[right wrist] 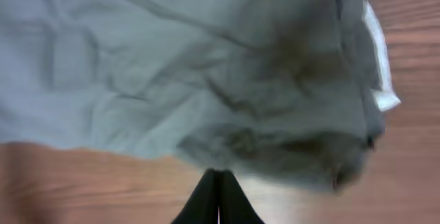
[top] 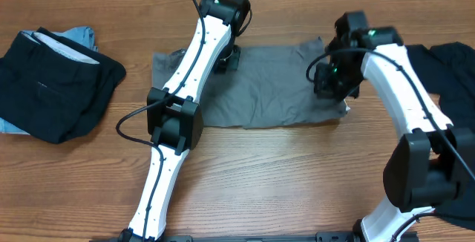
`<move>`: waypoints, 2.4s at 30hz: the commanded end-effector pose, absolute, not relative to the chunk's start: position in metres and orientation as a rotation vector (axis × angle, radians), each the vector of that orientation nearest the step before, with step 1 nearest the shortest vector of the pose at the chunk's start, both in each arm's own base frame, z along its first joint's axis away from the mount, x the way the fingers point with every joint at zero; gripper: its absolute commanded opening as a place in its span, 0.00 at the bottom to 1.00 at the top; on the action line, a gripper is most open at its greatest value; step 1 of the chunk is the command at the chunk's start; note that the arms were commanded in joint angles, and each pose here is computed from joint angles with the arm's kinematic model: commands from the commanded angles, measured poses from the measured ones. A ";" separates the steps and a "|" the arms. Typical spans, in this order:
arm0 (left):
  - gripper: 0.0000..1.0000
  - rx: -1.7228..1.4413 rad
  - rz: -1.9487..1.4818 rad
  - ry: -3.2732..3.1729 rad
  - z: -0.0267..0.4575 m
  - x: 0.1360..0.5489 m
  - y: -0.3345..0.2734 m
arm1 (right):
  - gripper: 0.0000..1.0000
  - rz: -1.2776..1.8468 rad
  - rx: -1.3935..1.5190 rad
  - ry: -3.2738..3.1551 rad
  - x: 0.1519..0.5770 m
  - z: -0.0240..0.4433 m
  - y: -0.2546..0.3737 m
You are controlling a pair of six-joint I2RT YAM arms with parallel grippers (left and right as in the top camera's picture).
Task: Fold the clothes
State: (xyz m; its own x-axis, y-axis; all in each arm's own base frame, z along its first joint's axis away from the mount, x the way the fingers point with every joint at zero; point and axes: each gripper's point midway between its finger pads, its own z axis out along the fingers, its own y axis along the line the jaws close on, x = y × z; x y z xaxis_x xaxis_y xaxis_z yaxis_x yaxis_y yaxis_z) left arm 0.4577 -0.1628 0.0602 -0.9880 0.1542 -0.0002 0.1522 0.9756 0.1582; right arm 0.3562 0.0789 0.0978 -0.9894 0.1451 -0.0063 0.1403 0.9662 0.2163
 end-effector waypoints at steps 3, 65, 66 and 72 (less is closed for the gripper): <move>0.04 0.228 0.274 3.132 0.044 0.467 -0.138 | 0.04 -0.067 0.504 3.059 0.335 0.041 0.032; 0.20 -0.038 -0.254 2.890 0.163 0.492 -0.147 | 0.85 -0.028 0.366 2.818 0.416 0.121 0.020; 0.22 -0.026 -0.251 2.905 0.153 0.492 -0.151 | 0.91 -0.027 0.381 2.821 0.417 0.118 0.012; 0.43 0.019 -0.248 2.923 0.137 0.489 -0.167 | 0.97 0.381 0.107 2.930 0.418 0.078 0.008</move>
State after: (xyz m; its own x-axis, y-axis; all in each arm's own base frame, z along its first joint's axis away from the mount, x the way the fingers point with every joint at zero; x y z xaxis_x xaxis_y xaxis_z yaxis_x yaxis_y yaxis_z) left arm 0.4917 -0.1604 0.1401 -0.9762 -0.0097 -0.2167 0.0242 0.9879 -0.1530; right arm 0.4129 0.0011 0.0942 -0.9563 0.2130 -0.2002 0.1874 0.9724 0.1392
